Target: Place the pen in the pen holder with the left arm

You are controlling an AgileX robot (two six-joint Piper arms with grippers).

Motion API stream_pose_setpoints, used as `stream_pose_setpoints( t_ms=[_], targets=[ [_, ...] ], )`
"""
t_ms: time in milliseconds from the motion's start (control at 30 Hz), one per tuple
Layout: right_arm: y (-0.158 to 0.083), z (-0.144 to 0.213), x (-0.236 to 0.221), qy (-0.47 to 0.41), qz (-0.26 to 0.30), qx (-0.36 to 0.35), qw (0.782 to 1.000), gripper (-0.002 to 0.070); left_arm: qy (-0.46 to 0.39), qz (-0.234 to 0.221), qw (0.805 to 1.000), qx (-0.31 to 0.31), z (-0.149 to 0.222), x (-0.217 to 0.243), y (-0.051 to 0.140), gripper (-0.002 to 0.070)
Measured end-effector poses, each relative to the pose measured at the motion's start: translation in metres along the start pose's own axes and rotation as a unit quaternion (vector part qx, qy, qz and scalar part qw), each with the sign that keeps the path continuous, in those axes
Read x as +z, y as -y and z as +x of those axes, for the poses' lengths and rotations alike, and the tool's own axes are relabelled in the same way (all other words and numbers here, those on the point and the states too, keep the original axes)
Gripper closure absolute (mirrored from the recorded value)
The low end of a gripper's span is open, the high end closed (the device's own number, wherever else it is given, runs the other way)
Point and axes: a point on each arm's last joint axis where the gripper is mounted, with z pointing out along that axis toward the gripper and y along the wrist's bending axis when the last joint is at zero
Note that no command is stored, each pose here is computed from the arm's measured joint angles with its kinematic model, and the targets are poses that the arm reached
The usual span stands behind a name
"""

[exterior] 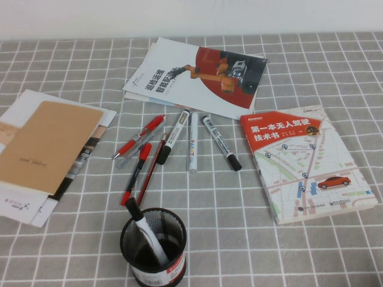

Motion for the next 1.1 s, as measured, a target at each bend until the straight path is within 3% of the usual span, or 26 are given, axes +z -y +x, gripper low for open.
stream_pose_setpoints(
  t_ms=[1100],
  targets=[
    [0.0000,0.0000,0.0000,0.000,0.000,0.000,1.000,0.0691,-0.025,-0.008,1.000,0.016,0.0046,-0.0003,-0.0015,0.0675]
  ],
)
